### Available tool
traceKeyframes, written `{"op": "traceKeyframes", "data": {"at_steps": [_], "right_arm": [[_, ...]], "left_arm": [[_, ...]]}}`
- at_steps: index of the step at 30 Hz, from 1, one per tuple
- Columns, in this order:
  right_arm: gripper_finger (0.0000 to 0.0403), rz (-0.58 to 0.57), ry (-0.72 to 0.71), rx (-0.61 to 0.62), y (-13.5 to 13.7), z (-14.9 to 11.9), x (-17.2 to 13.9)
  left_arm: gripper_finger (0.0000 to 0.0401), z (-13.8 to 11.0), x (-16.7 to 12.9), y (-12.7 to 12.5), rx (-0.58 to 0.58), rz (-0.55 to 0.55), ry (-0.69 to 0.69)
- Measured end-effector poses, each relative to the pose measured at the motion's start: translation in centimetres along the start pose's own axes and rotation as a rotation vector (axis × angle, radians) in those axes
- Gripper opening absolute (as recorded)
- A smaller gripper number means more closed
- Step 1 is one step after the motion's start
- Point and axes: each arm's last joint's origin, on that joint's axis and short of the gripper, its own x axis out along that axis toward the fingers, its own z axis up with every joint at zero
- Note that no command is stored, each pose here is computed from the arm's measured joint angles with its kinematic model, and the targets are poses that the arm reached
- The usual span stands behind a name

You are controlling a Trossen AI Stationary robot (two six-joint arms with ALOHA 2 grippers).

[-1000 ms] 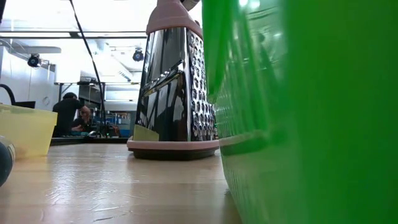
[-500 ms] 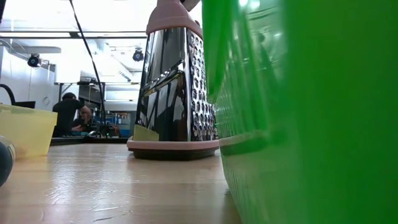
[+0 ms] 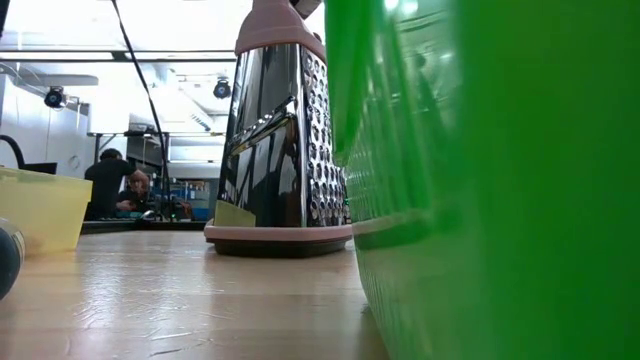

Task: Pick & Place Food Item
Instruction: Put the violet food coloring bottle into the transparent bin

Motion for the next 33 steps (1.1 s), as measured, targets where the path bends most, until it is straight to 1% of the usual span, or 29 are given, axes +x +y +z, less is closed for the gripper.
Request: {"op": "traceKeyframes", "data": {"at_steps": [8,14,20,28,33], "right_arm": [[0.0244,-0.001,-0.013,0.01,-0.2,0.0,0.2],[0.0244,0.009,-0.015,0.011,0.1,-0.2,0.7],[0.0243,0.004,0.004,-0.015,0.8,-0.2,1.5],[0.0218,-0.033,0.029,-0.077,1.2,0.7,2.2],[0.0199,-0.04,0.042,-0.084,1.3,0.6,2.2]], "left_arm": [[0.0127,0.0,0.0,0.1,-0.005,-0.002,-0.008],[0.0127,0.0,0.1,0.1,-0.008,-0.002,-0.011],[0.0127,0.0,0.1,0.2,-0.004,-0.003,-0.006],[0.0127,-0.1,0.1,0.2,-0.003,-0.006,-0.004],[0.0127,-0.1,0.1,0.1,-0.002,-0.009,-0.002]]}}
